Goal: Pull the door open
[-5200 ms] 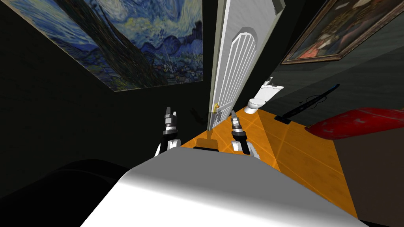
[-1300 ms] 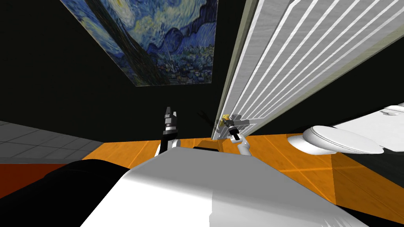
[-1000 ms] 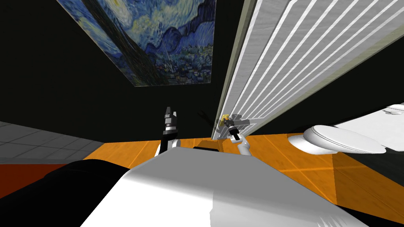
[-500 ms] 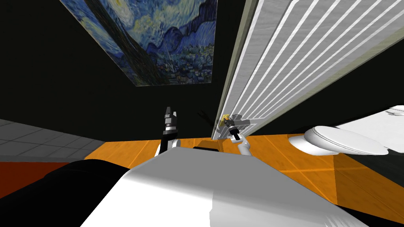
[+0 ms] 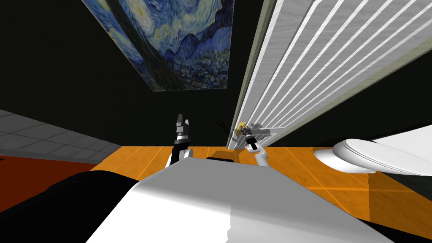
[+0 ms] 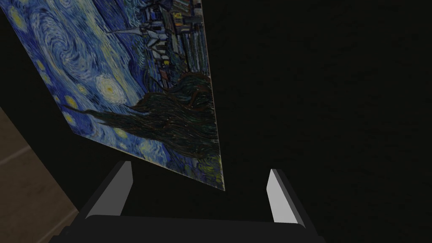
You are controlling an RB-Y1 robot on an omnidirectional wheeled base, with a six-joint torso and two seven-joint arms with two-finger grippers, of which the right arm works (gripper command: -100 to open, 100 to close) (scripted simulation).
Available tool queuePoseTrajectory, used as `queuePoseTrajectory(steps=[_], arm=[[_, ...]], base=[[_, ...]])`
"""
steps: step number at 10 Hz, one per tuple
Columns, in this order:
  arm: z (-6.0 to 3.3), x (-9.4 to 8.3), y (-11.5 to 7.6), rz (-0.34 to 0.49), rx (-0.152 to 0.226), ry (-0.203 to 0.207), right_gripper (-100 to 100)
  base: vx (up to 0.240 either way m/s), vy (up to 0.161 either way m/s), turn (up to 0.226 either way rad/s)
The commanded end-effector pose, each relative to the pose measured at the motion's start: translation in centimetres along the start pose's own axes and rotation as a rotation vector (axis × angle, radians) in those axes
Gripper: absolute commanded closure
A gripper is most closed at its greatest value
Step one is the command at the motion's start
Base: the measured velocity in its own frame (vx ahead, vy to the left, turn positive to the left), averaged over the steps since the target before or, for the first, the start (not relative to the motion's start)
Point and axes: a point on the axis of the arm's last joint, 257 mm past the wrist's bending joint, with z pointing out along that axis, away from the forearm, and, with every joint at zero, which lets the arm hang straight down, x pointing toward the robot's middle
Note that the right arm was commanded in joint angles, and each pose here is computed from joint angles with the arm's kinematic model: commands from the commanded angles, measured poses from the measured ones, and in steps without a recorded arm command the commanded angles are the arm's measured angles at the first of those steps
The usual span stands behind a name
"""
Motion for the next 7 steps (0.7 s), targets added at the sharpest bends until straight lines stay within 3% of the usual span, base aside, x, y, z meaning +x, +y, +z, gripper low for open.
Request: queuePoseTrajectory(steps=[1,7], arm=[[0.0,0.1,-0.1,0.072,0.006,-0.003,100],[0.13,-0.4,-1.2,0.256,0.033,-0.023,100]], base=[[-0.065,-0.037,0.125],[-0.069,-0.042,0.105]])
